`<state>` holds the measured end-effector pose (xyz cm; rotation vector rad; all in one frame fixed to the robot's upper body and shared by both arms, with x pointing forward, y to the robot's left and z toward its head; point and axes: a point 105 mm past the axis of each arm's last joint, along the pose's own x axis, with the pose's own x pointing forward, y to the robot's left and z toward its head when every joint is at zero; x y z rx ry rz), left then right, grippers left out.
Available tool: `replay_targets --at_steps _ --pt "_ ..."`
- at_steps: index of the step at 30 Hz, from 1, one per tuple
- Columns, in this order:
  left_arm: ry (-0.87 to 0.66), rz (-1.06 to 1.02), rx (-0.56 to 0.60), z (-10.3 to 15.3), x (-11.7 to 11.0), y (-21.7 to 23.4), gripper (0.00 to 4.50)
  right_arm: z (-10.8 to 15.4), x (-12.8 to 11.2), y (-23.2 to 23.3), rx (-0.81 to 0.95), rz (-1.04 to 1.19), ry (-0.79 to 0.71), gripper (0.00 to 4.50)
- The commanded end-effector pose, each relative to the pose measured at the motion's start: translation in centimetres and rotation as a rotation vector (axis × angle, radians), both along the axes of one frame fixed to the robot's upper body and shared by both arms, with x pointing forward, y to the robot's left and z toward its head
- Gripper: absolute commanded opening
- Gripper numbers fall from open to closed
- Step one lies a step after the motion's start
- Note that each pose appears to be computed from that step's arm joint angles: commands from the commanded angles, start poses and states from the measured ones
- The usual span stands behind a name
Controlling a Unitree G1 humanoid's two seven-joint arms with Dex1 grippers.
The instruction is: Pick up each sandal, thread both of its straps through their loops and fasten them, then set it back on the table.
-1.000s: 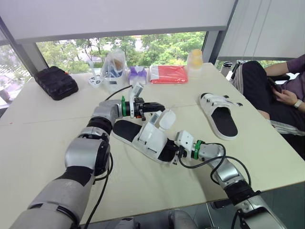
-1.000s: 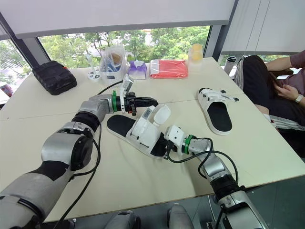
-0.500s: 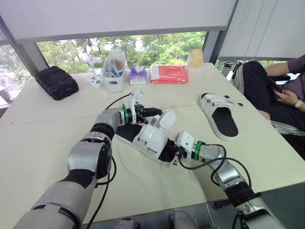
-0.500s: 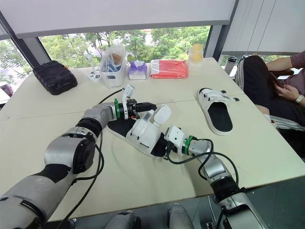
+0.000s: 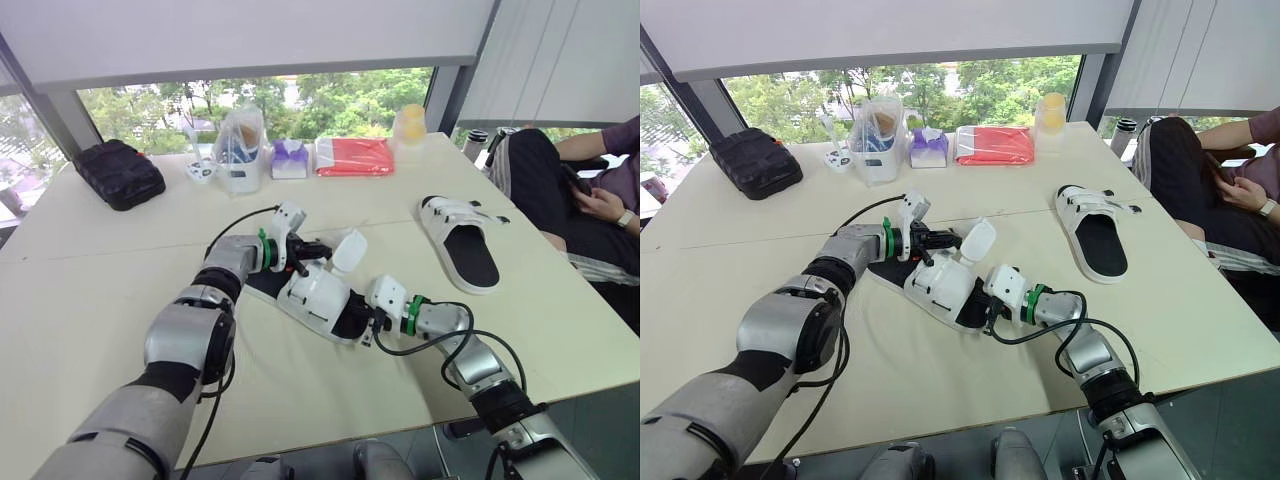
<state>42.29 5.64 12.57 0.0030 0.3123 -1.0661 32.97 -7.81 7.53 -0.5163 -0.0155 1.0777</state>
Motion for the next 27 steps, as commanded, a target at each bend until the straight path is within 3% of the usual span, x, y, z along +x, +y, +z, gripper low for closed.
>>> replay_targets --at_steps 1,3,8,11,17,21,27 --pt "-0.028 0.049 -0.032 1.1 0.7 0.8 1.54 -3.8 -1.0 -0.3 -0.075 -0.008 0.133 0.00" --pt "-0.046 0.067 -0.071 2.2 1.0 1.2 2.48 -3.5 -0.9 -0.4 -0.070 -0.010 0.123 0.00" --pt "-0.097 0.067 -0.152 5.5 1.2 4.3 2.48 -0.9 -0.6 -0.8 -0.030 -0.046 0.045 0.00" --pt "-0.098 0.027 -0.141 5.7 0.6 5.7 2.48 0.3 -0.7 -0.8 -0.019 -0.060 0.001 0.00" --pt "-0.028 -0.127 -0.122 3.8 -2.6 8.0 2.48 2.4 -1.0 -0.2 0.009 -0.070 -0.049 0.00" --pt "0.051 -0.284 -0.080 1.4 -7.1 7.4 2.48 2.6 -1.2 -0.4 -0.046 -0.050 -0.082 0.00" --pt "0.103 -0.377 -0.083 0.1 -10.7 5.1 2.48 3.7 -1.2 -1.0 -0.045 -0.051 -0.098 0.00"
